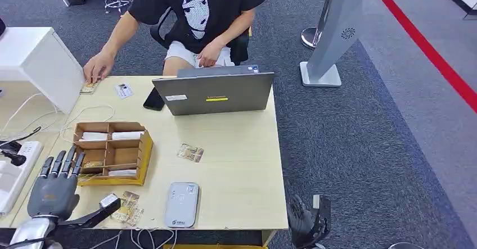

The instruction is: Pass the card to the sensor for recognition and then transmit it.

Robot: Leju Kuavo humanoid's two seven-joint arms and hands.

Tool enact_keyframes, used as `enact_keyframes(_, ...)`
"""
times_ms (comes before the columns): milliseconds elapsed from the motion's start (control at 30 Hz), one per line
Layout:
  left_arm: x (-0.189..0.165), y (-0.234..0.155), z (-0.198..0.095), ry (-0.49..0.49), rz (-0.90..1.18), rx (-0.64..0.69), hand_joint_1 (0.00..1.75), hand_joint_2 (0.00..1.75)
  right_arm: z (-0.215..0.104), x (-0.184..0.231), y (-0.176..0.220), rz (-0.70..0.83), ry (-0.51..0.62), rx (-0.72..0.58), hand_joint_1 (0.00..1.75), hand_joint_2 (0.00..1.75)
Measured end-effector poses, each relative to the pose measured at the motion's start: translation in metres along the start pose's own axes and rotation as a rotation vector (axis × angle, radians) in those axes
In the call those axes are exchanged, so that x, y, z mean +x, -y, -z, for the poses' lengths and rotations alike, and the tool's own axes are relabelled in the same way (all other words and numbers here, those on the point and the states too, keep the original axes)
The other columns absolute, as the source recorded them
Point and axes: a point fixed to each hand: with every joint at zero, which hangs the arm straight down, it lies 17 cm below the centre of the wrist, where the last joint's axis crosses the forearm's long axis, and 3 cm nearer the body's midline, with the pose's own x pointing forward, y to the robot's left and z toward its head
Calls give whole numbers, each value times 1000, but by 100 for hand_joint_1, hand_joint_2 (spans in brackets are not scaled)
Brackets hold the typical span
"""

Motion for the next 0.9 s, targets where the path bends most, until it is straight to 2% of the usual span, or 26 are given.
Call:
enact_keyframes(433, 6, 7, -6, 6, -7, -24, 175, 175, -2, -1, 0, 0, 7, 0, 0, 175)
enact_keyframes(633, -3, 5, -10, -53, 5, -12, 175, 175, -3, -2, 0, 3, 6, 1, 0, 175)
enact_keyframes(900, 3, -42, 0, -64, -9, 115, 175, 175, -4, -4, 0, 7, 0, 2, 0, 175)
